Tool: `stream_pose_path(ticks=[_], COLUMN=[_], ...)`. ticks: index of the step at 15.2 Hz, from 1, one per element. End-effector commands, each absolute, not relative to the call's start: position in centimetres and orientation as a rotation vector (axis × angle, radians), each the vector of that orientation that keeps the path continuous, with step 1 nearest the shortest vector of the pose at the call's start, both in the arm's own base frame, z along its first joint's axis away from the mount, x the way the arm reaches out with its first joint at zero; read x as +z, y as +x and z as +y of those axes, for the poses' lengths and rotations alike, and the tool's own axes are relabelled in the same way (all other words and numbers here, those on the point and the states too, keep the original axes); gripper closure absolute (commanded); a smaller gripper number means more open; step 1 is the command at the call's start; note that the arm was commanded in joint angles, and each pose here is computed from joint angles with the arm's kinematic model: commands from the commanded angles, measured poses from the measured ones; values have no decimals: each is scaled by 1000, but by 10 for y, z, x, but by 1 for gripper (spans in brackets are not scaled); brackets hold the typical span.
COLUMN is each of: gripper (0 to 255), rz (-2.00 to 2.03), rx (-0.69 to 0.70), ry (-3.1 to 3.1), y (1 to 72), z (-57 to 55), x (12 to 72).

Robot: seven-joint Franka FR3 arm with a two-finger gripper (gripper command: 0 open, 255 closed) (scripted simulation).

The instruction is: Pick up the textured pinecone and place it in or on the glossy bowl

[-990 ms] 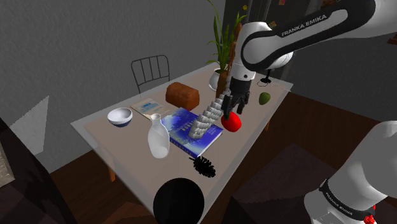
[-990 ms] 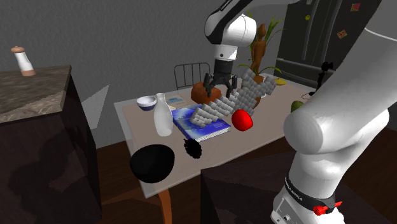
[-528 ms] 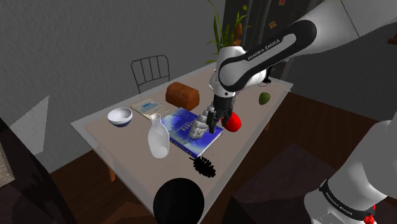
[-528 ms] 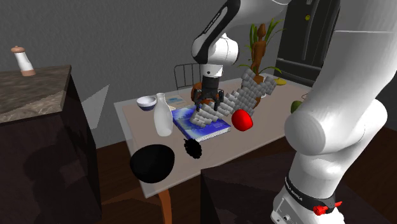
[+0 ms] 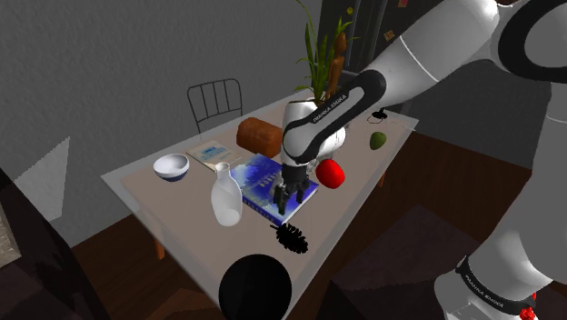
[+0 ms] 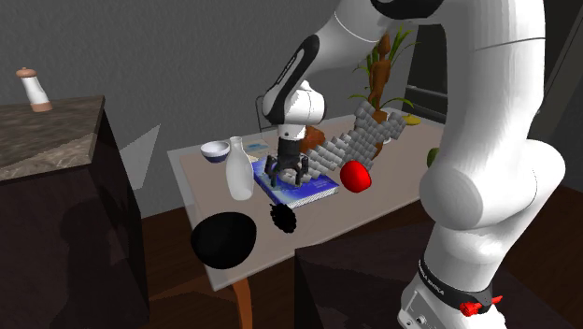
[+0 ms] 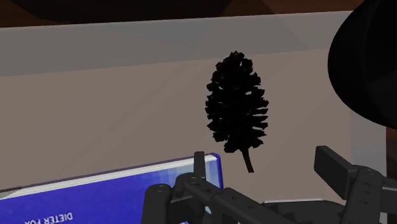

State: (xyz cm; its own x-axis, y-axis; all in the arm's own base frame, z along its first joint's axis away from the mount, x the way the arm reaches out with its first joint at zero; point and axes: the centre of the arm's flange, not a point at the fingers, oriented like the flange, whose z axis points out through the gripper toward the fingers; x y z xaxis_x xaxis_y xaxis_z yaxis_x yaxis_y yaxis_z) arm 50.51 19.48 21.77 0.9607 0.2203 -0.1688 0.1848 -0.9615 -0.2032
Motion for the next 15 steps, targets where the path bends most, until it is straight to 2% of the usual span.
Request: stream_pose_path(ticks=[1, 11, 15], gripper=[0, 0, 0], rz=[-328, -355, -355], rx=[301, 322, 322], ry=[-2916, -2906, -2906], y=[513, 511, 511], z=[208, 232, 232], x=[196, 131, 131])
